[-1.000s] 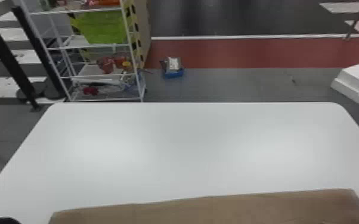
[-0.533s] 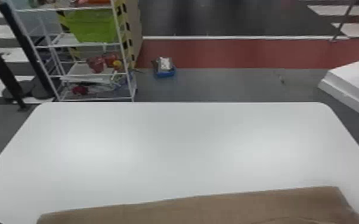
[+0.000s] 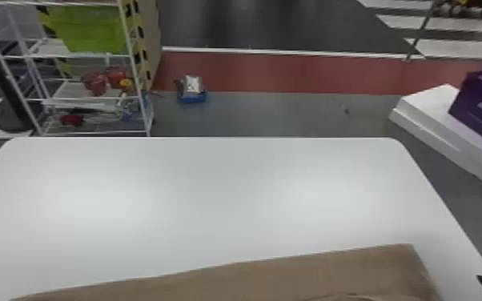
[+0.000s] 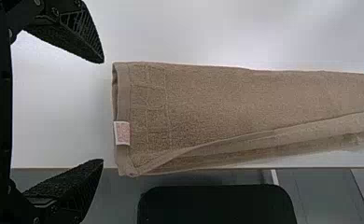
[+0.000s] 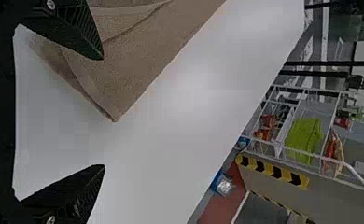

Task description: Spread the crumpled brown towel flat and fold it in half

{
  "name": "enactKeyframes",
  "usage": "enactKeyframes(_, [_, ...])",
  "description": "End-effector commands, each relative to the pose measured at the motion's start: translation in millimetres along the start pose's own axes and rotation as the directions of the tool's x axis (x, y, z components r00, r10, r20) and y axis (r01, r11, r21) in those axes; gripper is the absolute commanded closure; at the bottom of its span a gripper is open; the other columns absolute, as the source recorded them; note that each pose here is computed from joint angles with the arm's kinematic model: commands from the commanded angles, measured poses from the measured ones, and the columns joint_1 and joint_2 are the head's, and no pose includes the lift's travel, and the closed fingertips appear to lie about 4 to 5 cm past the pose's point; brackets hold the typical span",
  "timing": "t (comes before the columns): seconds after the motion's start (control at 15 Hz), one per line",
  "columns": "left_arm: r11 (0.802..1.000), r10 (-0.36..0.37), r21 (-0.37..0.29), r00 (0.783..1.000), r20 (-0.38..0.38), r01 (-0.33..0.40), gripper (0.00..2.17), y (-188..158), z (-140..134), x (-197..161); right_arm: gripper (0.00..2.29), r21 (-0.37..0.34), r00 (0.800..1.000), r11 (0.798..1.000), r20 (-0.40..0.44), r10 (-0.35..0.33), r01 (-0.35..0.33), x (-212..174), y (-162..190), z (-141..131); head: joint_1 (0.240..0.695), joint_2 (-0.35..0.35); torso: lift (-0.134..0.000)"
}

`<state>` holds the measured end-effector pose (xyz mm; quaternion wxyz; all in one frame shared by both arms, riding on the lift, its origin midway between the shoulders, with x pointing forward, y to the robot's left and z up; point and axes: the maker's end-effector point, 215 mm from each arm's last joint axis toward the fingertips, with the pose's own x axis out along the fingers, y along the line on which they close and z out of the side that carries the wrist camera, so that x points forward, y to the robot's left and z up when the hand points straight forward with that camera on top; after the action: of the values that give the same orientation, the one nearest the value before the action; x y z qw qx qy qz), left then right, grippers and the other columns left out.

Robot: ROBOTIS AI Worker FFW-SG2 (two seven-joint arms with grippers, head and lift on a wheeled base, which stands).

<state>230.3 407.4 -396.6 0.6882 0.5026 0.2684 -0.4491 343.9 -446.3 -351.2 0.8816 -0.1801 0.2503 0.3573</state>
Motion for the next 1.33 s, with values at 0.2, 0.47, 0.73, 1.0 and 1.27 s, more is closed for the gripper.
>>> enactKeyframes(0.2, [1.000, 0.019, -0.001, 1.000, 0.013, -0.019, 0.15, 6.3, 3.7, -1.2, 0.08, 0.276, 0.994, 0.956, -0.017, 0.105, -0.096, 38.4, 33.8, -28.0, 0.695, -0.078, -0.123])
enactKeyframes(0.47, [1.000, 0.015, -0.009, 1.000, 0.005, -0.015, 0.15, 2.2, 0.3, -4.3, 0.16, 0.125, 0.980, 0.981, -0.112, 0.165, -0.151, 77.6, 60.4, -6.0, 0.695, 0.000, -0.123])
enactKeyframes(0.73, [1.000, 0.021, -0.018, 1.000, 0.000, -0.021, 0.15, 0.9, -3.2, -8.1, 0.19, -0.052, 0.981, 0.991, -0.154, 0.116, -0.125, 69.3, 48.2, 37.6, 0.695, 0.104, -0.123])
enactKeyframes(1.0, [1.000, 0.019, -0.021, 1.000, 0.005, -0.019, 0.15, 0.5, -3.0, -5.4, 0.22, -0.118, 0.951, 0.979, -0.281, 0.126, -0.165, 78.7, 70.1, 17.3, 0.695, 0.114, -0.123])
enactKeyframes(1.27, [1.000, 0.017, -0.018, 1.000, 0.003, -0.017, 0.15, 1.7, -3.4, -4.3, 0.38, -0.110, 0.932, 0.971, -0.320, 0.169, -0.214, 86.4, 92.0, 0.8, 0.695, 0.142, -0.123])
